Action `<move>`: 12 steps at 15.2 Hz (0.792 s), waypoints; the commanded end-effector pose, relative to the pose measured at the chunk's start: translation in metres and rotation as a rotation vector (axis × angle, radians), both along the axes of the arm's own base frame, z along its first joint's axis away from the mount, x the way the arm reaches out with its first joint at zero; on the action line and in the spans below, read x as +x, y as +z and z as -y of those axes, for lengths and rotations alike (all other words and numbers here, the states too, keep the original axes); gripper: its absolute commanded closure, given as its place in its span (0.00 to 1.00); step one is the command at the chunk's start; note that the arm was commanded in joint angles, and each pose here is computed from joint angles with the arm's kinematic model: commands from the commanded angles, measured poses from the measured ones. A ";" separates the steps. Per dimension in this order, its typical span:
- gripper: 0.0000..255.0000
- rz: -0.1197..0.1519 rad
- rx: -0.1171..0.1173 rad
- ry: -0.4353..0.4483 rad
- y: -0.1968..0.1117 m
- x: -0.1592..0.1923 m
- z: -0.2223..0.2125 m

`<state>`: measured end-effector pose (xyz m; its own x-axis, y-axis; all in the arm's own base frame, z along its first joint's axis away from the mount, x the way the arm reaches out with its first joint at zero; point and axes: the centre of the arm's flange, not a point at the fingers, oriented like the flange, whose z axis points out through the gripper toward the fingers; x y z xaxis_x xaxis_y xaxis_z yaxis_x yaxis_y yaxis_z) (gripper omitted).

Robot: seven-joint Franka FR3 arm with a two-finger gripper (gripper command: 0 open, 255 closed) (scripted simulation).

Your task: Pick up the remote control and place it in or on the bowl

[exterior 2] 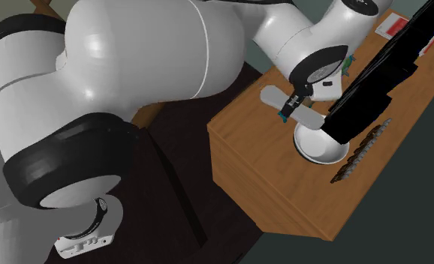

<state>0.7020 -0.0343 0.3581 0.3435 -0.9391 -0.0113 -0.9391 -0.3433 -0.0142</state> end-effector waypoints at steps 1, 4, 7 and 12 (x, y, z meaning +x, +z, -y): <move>1.00 0.004 -0.002 -0.001 0.003 0.010 0.021; 1.00 0.004 -0.002 -0.001 0.004 0.031 0.055; 1.00 0.004 -0.002 -0.001 0.006 0.052 0.089; 1.00 0.004 -0.002 -0.001 -0.009 0.071 0.119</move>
<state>0.7719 -0.1485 0.3534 0.3464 -0.9380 -0.0138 -0.9380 -0.3461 -0.0170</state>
